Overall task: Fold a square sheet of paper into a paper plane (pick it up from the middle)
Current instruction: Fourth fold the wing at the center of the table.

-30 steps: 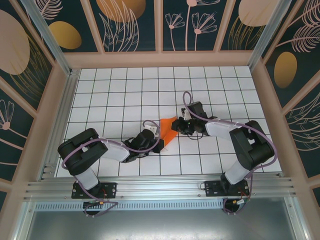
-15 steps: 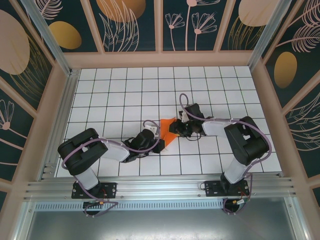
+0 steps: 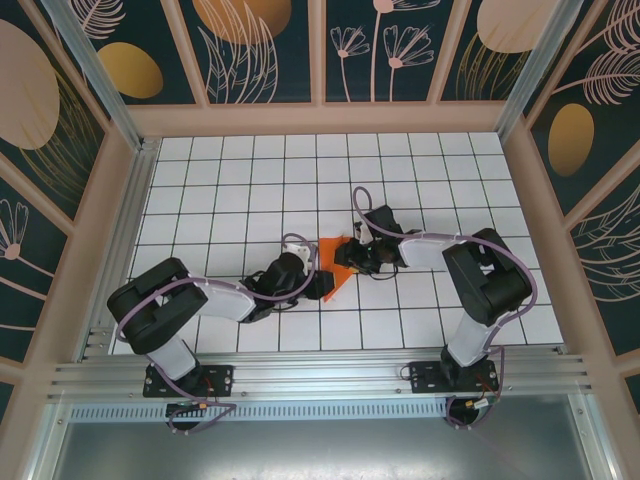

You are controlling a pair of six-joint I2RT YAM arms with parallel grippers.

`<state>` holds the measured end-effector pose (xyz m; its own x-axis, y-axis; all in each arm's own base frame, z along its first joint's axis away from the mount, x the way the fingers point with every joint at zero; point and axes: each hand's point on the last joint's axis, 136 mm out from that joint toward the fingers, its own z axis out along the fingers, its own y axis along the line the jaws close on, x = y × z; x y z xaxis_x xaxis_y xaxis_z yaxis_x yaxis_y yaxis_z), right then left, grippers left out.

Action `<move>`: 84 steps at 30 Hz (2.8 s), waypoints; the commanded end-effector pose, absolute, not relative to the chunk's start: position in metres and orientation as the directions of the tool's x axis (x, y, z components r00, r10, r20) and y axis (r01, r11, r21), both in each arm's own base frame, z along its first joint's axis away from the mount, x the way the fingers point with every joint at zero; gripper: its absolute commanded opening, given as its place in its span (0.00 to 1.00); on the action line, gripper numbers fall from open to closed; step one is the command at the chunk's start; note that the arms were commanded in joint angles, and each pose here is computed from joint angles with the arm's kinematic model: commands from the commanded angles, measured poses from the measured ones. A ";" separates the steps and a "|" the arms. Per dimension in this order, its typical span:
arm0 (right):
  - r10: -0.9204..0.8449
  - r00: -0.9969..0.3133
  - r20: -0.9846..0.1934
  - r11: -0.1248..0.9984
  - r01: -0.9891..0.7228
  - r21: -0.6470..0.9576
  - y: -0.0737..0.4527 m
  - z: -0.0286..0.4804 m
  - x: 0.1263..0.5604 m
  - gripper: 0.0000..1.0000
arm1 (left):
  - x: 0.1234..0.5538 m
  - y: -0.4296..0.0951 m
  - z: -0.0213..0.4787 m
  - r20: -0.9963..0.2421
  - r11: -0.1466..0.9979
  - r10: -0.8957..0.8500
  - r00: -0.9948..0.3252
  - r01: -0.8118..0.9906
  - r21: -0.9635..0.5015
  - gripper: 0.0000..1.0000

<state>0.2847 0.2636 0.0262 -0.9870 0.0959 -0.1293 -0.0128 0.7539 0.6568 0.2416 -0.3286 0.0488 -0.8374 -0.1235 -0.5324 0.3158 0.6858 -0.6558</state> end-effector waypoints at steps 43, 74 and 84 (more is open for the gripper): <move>0.107 -0.990 -0.091 0.804 0.033 0.593 0.252 0.004 0.279 0.43 | 0.254 -0.333 0.033 -0.372 0.593 -0.211 -0.904 0.184 -0.784 0.13; 0.100 -0.991 -0.089 0.966 0.075 0.246 0.218 -0.038 0.275 0.58 | 0.260 -0.330 0.033 -0.301 0.562 -0.226 -0.927 0.128 -0.817 0.24; 0.131 -0.989 -0.065 0.971 0.115 0.210 0.213 -0.046 0.273 0.57 | 0.252 -0.316 0.044 -0.282 0.542 -0.275 -0.919 0.095 -0.835 0.31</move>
<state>0.3000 0.2717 0.0195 -0.9826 0.0905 -0.1622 0.0015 0.8770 0.4804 0.2534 -0.3240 0.0374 -0.9261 -0.2402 -0.2910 0.1168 0.5510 -0.8263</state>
